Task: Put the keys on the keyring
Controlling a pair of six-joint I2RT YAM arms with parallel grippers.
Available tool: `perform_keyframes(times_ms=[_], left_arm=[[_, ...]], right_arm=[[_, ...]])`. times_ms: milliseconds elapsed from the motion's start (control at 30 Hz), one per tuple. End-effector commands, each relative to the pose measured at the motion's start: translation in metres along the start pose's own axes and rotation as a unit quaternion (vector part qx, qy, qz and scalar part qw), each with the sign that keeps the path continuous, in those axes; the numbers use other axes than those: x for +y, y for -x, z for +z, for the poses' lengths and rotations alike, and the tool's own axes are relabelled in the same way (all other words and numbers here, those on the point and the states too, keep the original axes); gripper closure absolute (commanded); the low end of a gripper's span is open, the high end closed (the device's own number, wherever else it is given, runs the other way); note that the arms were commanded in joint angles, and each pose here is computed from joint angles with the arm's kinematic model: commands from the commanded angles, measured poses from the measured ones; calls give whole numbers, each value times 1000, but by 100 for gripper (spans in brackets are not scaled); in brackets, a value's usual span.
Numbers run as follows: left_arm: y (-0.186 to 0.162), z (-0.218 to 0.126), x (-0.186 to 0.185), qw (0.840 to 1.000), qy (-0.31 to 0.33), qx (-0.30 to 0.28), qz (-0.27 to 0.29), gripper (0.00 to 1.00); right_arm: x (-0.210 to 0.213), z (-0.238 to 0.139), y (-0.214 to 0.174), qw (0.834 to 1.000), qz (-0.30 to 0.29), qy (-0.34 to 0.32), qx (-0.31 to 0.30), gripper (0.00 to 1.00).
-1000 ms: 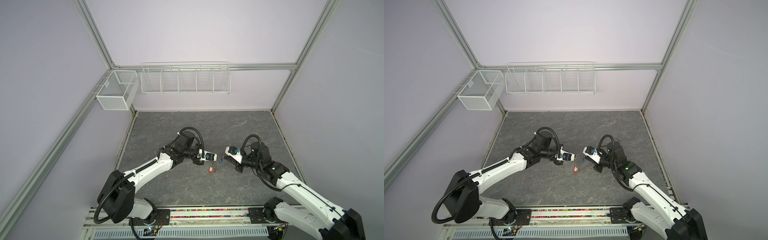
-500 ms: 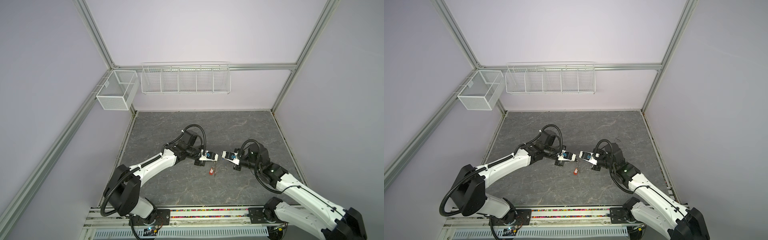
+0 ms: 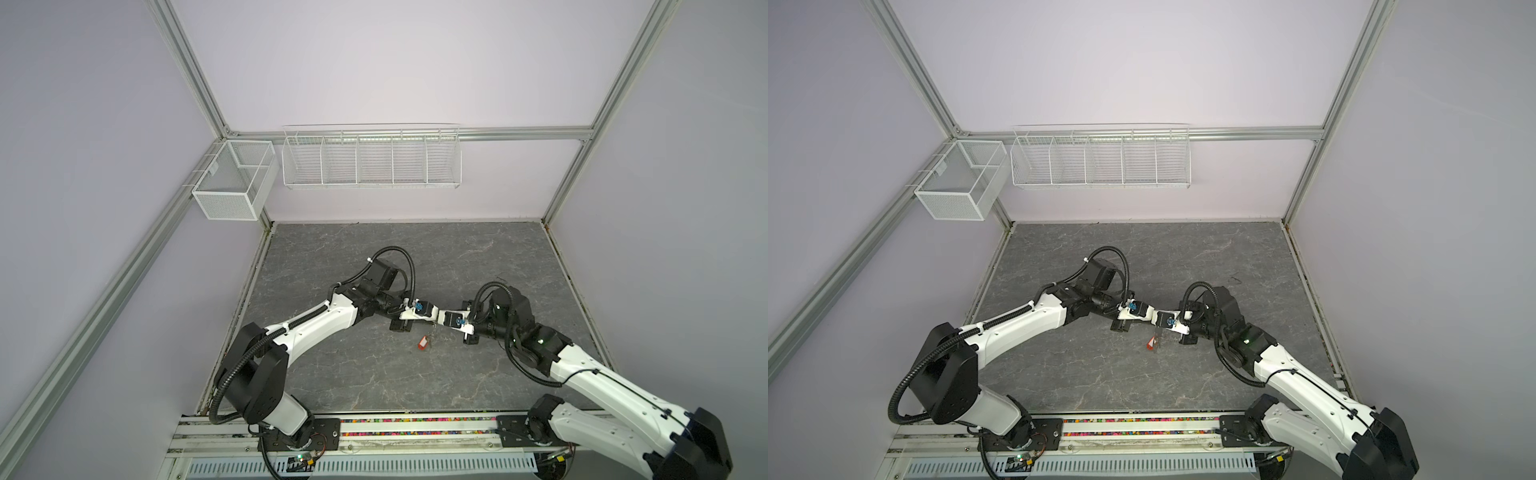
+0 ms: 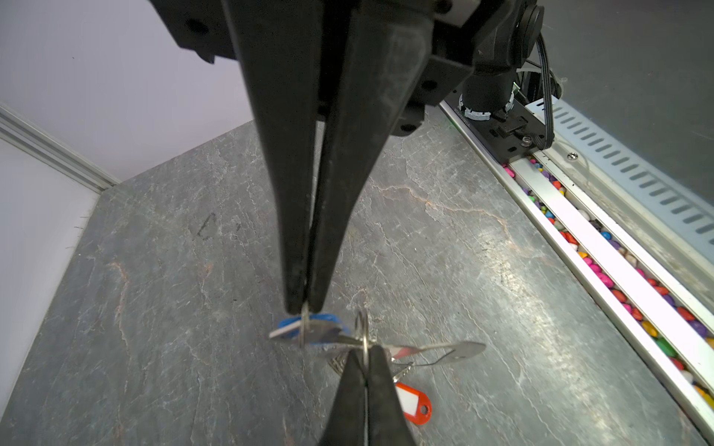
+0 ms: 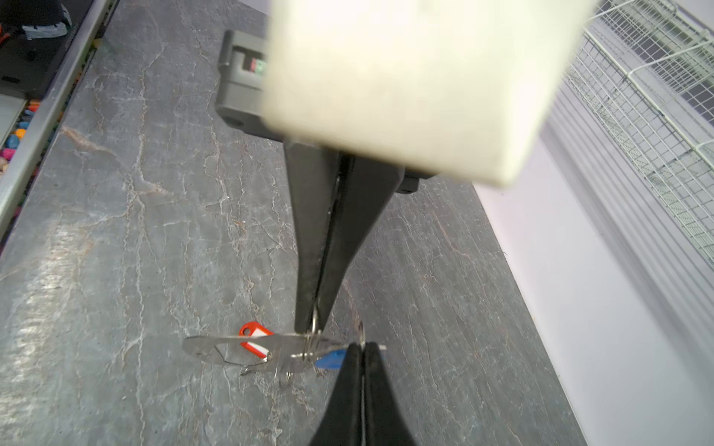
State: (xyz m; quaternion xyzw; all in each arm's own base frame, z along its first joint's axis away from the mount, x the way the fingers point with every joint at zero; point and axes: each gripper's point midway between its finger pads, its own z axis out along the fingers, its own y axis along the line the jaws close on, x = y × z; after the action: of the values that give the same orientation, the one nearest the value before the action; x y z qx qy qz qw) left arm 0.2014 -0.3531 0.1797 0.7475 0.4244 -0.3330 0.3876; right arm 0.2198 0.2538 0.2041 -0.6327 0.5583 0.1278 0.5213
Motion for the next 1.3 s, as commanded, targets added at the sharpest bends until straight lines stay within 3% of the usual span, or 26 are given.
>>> perform_keyframes(times_ms=[0, 633, 1267], left_arm=[[11, -2, 4, 1000, -6, -11, 8, 100], [7, 0, 4, 1000, -16, 1, -7, 100], [5, -5, 8, 1000, 0, 12, -2, 100]], right_arm=[[8, 1, 7, 999, -25, 27, -5, 93], [21, 4, 2, 996, -66, 52, 28, 93], [17, 3, -19, 992, -91, 27, 81, 93]])
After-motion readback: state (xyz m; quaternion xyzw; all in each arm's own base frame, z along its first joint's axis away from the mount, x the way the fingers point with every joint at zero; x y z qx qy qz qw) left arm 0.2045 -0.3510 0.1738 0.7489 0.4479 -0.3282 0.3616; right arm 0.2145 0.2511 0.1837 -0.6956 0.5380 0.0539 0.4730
